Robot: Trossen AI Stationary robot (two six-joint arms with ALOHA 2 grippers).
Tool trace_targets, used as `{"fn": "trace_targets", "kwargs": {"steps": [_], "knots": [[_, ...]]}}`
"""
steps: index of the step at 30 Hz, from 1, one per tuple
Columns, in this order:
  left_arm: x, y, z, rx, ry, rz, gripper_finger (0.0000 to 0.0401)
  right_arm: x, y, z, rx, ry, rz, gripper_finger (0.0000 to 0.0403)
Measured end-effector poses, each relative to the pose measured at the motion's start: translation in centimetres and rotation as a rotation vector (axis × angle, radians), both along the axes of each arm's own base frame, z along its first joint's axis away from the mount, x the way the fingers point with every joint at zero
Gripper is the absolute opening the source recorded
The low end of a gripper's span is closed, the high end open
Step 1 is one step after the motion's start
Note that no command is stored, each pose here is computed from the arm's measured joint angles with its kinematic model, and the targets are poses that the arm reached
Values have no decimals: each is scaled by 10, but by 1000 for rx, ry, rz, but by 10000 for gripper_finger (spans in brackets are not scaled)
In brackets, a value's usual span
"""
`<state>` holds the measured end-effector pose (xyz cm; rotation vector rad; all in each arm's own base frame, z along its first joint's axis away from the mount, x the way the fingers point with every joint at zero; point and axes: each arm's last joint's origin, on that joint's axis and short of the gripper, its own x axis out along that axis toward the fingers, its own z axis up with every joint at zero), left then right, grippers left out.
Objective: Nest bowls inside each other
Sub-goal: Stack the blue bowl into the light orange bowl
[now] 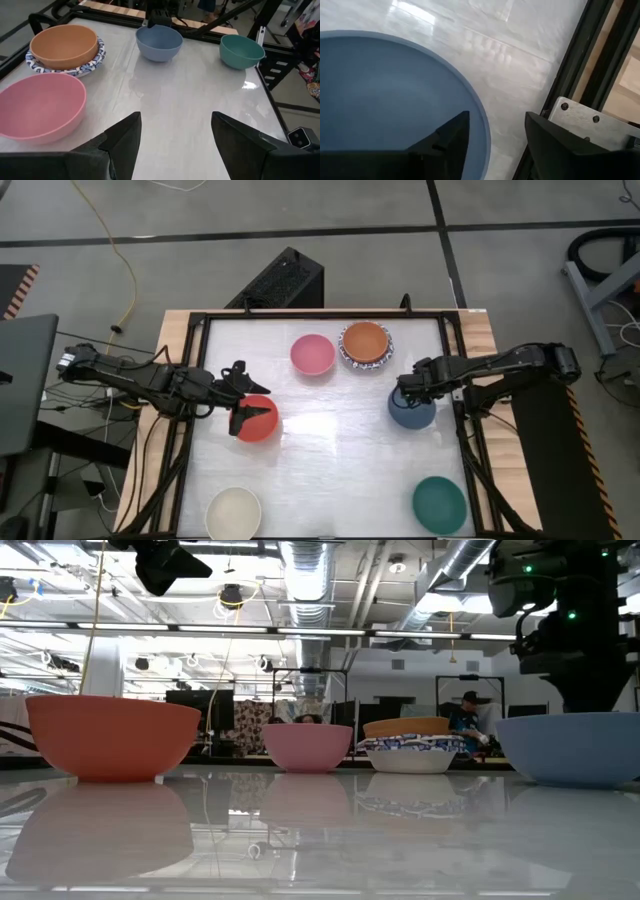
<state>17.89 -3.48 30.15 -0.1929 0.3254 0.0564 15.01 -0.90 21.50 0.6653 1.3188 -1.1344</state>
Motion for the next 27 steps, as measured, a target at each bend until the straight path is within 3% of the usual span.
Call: {"fn": "trace_targets", "kwargs": {"steps": [13, 16, 22, 27], "knots": [[-1, 0, -1, 3, 15, 1, 231, 0, -2, -22, 13, -44, -21, 182], [0, 0, -1, 2, 15, 0, 231, 1, -3, -23, 34, -61, -36, 147], [-1, 0, -1, 2, 16, 1, 231, 3, -6, -21, 56, -86, -45, 23], [0, 0, -2, 1, 16, 1, 231, 7, -9, -22, 82, -126, -43, 20]]}}
